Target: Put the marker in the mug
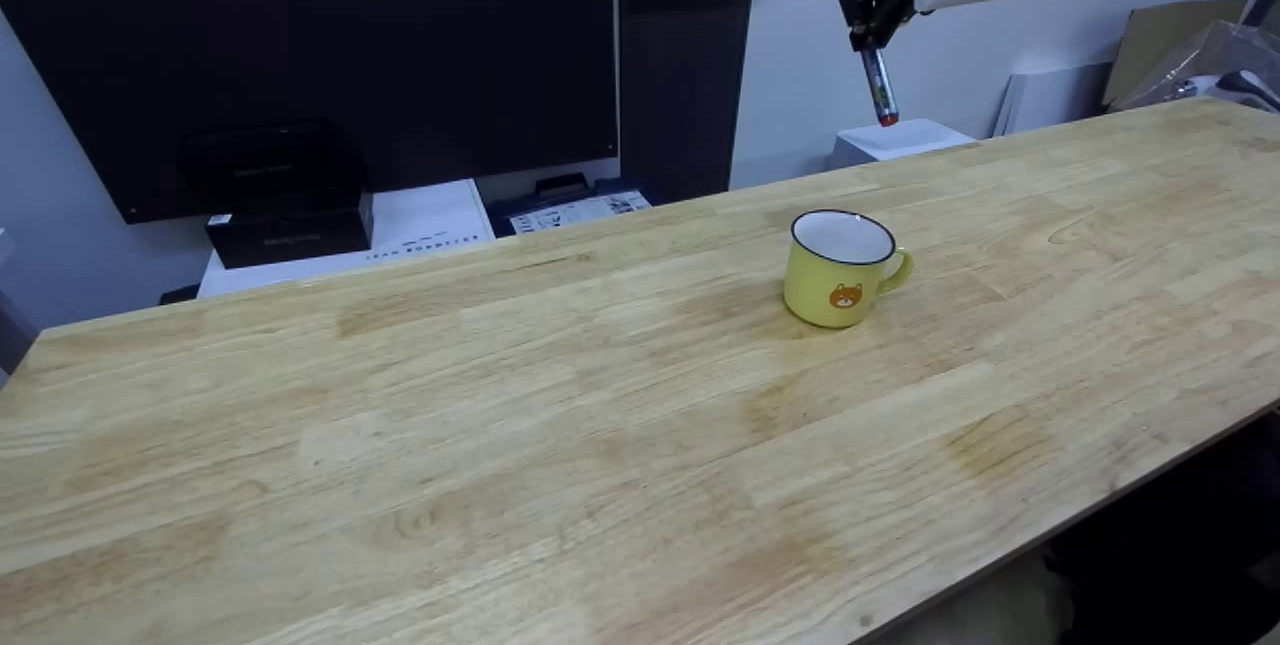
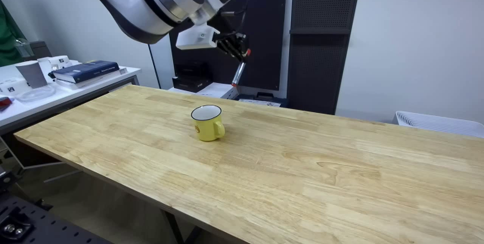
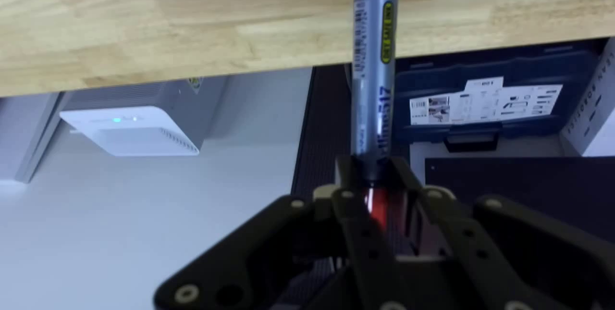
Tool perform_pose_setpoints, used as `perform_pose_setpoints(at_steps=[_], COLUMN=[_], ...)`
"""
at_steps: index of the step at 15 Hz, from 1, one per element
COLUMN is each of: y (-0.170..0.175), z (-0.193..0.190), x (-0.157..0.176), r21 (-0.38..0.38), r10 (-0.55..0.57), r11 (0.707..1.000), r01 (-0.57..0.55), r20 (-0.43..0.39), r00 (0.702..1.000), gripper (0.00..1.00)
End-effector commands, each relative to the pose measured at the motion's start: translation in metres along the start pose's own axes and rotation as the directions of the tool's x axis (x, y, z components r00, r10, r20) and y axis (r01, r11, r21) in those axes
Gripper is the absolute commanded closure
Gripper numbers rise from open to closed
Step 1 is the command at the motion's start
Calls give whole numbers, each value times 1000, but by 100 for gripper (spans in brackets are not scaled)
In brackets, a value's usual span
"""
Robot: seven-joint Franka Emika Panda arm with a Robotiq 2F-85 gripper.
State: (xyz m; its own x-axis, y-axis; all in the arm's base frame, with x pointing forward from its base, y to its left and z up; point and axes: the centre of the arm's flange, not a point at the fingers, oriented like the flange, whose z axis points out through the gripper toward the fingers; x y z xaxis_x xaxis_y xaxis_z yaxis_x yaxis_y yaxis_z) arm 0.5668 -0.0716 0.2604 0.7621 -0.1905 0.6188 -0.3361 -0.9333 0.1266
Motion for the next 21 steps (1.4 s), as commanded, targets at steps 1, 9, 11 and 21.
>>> perform_pose_setpoints(at_steps=[1,9,11,21], y=[-21,-33,-40,-90], z=[-40,-29,-23,-31], x=[-33,-40,-47,-82], r21=[0,38,2,11], r10=[-5,-45,-88,-104], r11=[1000,998,996,994], r01=[5,48,89,109], r20=[-101,-78,-122,-191], r00=[995,996,989,976], gripper=[95,95,95,95])
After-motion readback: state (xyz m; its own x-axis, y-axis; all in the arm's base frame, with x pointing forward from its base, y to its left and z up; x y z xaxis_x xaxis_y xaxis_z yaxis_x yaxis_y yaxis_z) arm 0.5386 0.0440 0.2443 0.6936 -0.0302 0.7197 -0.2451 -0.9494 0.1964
